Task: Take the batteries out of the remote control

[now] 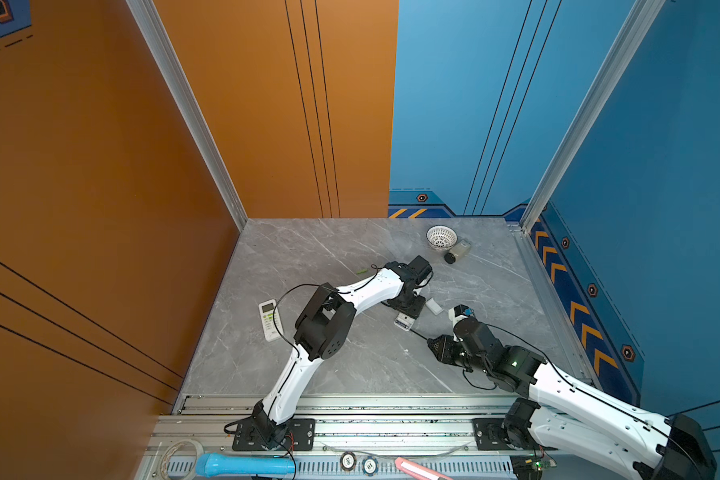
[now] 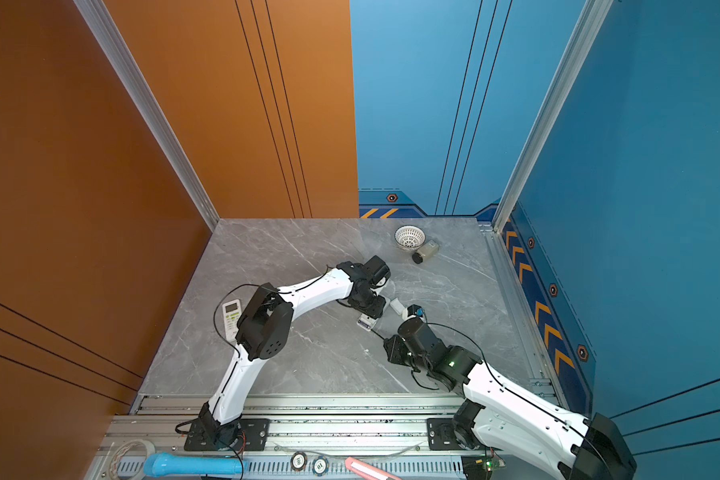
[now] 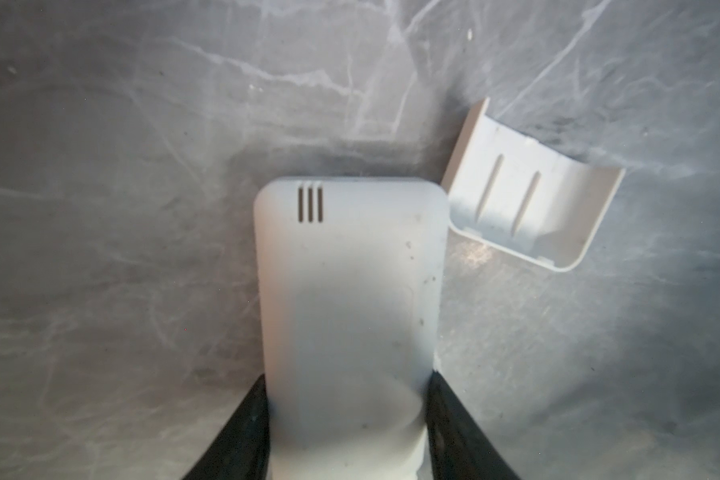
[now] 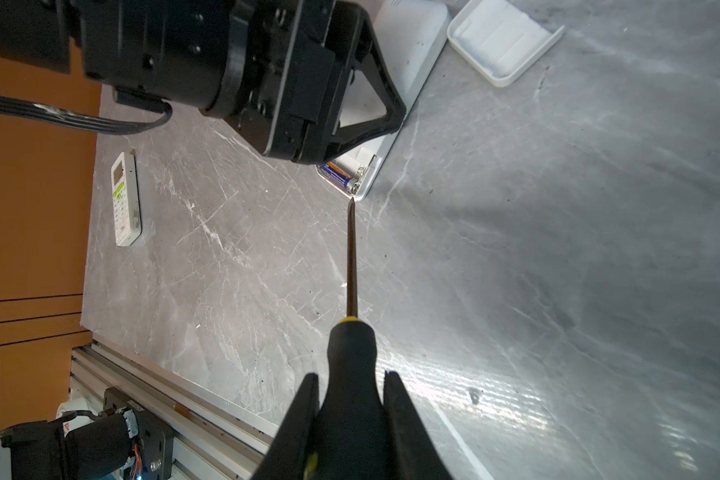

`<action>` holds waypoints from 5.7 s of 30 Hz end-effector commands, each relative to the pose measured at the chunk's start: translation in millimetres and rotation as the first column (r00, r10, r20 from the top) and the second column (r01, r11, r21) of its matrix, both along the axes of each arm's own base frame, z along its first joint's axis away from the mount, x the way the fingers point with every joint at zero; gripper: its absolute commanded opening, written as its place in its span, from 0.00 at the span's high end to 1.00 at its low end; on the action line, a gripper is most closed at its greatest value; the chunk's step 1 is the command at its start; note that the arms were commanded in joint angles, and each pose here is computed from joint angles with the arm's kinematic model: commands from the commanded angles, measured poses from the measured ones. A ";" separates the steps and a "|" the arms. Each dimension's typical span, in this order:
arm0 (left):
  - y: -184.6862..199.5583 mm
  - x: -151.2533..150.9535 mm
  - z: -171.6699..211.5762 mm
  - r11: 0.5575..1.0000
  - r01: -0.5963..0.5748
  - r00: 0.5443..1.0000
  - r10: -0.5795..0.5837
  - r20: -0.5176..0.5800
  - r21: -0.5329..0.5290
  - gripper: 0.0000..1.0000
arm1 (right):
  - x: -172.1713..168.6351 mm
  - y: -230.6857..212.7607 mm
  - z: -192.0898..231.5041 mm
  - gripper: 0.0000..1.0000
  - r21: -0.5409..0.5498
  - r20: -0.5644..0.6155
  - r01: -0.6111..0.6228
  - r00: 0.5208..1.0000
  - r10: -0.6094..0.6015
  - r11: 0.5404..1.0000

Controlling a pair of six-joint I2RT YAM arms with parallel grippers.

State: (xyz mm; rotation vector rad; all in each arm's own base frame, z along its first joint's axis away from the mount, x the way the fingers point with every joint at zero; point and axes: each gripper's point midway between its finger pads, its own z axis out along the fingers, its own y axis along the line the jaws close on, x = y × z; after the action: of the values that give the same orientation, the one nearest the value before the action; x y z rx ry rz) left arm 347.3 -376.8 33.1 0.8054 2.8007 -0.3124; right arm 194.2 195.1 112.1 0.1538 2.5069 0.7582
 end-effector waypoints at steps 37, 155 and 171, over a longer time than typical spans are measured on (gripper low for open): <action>-6.0 -2.4 -5.4 1.000 0.022 1.000 -0.022 -0.014 -0.005 0.98 | 15.0 11.0 -2.4 1.00 0.034 -0.004 -0.007 1.000 0.007 0.999; -43.5 -21.2 -2.5 0.981 0.139 0.987 -0.148 -0.059 -0.138 1.00 | 39.9 9.3 -3.5 1.00 0.011 0.278 0.014 0.961 -0.017 1.000; -45.2 -18.1 -5.3 0.980 0.134 0.987 -0.144 -0.064 -0.145 1.00 | 26.6 18.0 17.7 1.00 0.114 0.418 -0.090 0.908 0.035 0.989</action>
State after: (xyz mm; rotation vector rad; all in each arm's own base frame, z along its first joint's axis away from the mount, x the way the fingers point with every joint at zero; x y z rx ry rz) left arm 342.4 -413.0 35.0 0.9543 2.7193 -0.4954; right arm 217.9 207.7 112.5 -0.0183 2.1423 0.8406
